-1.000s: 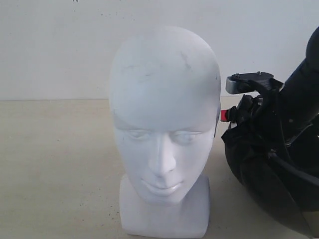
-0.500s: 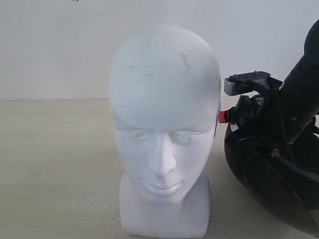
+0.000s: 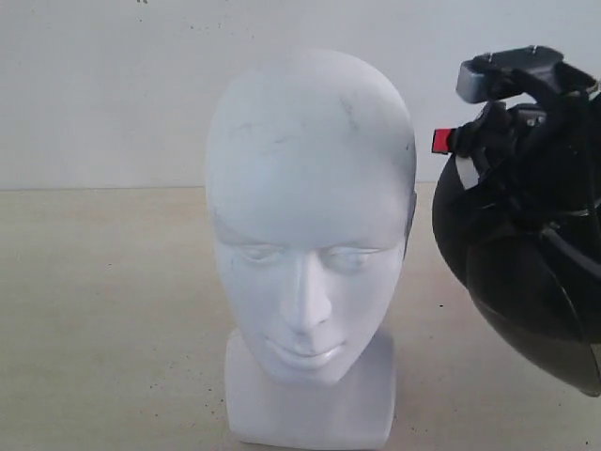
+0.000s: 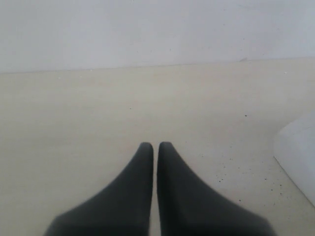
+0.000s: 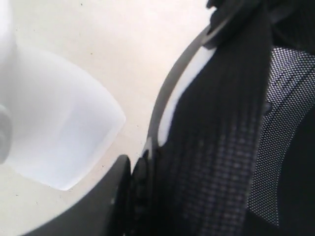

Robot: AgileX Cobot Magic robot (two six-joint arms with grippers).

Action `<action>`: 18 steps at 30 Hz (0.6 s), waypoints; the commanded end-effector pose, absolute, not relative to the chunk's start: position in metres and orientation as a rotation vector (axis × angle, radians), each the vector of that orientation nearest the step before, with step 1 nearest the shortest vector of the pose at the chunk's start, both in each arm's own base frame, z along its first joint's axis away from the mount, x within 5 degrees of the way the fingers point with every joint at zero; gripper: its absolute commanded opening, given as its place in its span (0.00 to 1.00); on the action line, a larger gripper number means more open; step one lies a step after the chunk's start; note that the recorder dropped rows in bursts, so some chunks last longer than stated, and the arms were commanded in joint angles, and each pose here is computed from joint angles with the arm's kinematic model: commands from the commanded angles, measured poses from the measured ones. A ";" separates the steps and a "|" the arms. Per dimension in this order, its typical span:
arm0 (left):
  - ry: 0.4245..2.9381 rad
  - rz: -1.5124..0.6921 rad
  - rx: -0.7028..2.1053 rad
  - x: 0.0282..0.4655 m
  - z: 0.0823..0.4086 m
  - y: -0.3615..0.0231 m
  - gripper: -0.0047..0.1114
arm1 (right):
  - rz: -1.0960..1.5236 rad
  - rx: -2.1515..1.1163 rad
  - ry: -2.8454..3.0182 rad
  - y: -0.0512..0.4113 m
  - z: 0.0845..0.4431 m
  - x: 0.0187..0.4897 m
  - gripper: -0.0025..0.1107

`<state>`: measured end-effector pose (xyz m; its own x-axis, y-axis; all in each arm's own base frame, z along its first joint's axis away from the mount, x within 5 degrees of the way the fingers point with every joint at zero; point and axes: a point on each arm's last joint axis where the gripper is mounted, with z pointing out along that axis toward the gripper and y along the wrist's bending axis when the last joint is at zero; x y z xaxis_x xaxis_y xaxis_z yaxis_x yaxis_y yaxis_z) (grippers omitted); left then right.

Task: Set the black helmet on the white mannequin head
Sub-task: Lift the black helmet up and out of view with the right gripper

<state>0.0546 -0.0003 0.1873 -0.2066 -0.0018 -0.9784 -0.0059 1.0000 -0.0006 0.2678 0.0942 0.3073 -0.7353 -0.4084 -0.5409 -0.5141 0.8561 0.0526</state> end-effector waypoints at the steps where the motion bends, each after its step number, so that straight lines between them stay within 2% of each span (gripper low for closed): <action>1: 1.777 0.001 -0.016 0.055 0.187 0.000 0.08 | 0.200 -0.682 2.308 0.087 0.354 0.254 0.02; 7: 1.777 0.001 -0.016 0.055 0.187 0.000 0.08 | 0.187 -0.673 2.142 0.082 0.414 0.234 0.02; 18: 1.777 0.001 -0.016 0.055 0.187 0.000 0.08 | 0.287 -0.615 1.896 0.077 0.488 0.191 0.02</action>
<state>0.0546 -0.0003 0.1873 -0.2066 -0.0018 -0.9784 -0.0059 1.0000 -0.0006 0.2079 0.0808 0.4593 -0.4358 -0.3293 -0.8376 -0.5455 0.8369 -0.0453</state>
